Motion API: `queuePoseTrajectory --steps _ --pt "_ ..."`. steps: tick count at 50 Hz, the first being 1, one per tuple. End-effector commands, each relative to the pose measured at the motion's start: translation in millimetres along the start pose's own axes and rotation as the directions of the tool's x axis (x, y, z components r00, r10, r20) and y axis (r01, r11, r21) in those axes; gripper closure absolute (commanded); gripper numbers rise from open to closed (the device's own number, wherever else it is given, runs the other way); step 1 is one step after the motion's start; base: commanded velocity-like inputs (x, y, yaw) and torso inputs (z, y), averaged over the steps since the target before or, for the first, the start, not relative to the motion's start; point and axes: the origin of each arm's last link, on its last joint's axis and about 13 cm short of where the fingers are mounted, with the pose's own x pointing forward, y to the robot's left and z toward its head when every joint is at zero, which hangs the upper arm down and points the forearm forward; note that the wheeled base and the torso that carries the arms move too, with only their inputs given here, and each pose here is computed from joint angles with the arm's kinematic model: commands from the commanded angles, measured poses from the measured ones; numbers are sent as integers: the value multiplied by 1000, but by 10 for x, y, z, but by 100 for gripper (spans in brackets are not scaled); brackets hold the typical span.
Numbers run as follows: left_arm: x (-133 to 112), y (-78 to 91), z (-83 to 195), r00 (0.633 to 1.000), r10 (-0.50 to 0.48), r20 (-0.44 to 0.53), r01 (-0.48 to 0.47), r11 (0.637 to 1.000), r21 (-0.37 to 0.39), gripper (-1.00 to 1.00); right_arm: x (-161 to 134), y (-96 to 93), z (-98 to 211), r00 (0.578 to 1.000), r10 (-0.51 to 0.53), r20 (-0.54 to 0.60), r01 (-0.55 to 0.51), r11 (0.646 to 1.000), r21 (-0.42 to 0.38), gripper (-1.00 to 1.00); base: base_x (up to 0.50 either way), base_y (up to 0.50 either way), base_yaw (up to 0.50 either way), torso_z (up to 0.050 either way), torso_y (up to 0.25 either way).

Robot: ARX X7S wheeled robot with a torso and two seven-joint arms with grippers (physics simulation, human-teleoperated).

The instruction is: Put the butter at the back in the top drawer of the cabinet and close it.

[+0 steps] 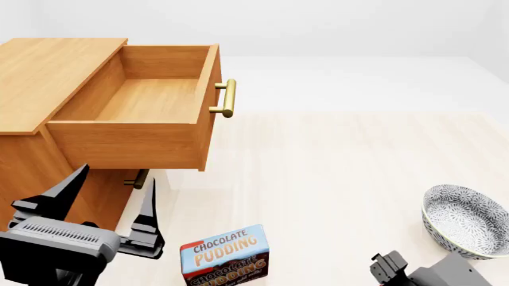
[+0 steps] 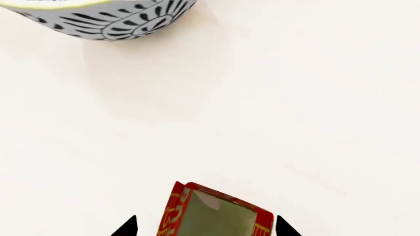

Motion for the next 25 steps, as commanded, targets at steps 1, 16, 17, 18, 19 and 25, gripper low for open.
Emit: queuePoseTrajectory --steps 1,16,17,18,19,25 --pt "2 -2 -10 1000 1 -4 -1 1000 1 -100 69 3 -29 1000 -8 -17 8 1000 -2 -100 0 0 0 0 0" --pt "-1 5 -2 1000 2 -4 -2 1000 1 -100 40 1 -27 1000 2 -16 -2 1000 3 100 1 0 0 0 0" --pt "-2 6 0 1000 3 -3 -3 1000 1 -100 36 0 -25 1000 2 -16 -2 1000 3 100 0 0 0 0 0" --pt "-3 7 1 1000 3 -3 -3 1000 1 -100 31 -1 -23 1000 3 -15 -3 1000 3 100 0 0 0 0 0" --pt "-4 8 3 1000 3 -3 -3 1000 1 -100 26 -1 -21 1000 3 -14 -3 1000 3 100 0 0 0 0 0" --pt "-12 10 9 1000 3 -3 -3 1000 1 -100 -11 -7 -5 1000 12 -6 -12 1000 3 100 0 0 0 0 0"
